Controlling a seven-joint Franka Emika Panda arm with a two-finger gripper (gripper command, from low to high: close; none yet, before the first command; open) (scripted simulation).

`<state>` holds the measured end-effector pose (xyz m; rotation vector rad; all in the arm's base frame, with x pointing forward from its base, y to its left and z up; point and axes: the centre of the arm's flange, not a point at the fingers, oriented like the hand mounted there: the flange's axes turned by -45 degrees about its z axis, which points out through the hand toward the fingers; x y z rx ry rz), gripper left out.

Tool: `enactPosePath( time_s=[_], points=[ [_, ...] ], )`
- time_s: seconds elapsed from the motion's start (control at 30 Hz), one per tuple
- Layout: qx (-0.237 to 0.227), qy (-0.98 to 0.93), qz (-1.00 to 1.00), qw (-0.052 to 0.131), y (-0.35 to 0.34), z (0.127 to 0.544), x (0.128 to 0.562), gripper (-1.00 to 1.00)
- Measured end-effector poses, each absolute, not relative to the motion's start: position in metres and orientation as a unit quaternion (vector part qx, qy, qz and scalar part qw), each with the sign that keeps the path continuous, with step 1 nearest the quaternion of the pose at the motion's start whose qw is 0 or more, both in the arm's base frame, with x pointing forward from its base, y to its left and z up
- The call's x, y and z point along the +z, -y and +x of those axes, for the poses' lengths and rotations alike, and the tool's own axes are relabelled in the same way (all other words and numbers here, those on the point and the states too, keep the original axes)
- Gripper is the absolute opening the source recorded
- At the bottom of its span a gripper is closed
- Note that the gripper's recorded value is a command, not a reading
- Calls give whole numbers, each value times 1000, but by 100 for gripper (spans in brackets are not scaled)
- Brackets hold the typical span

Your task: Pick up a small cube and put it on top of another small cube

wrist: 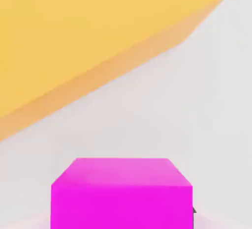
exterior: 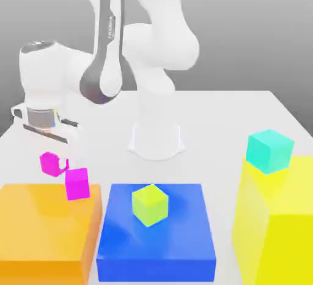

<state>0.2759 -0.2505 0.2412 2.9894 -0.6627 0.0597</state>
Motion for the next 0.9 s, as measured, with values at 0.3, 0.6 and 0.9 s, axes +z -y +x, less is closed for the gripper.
enactPosePath(
  time_s=[0.3,0.6,0.9],
  points=[
    [35,239,969,49,153,399,327,-100],
    [34,292,956,25,4,448,393,-100],
    [18,332,943,8,-165,424,460,-100]
  ],
)
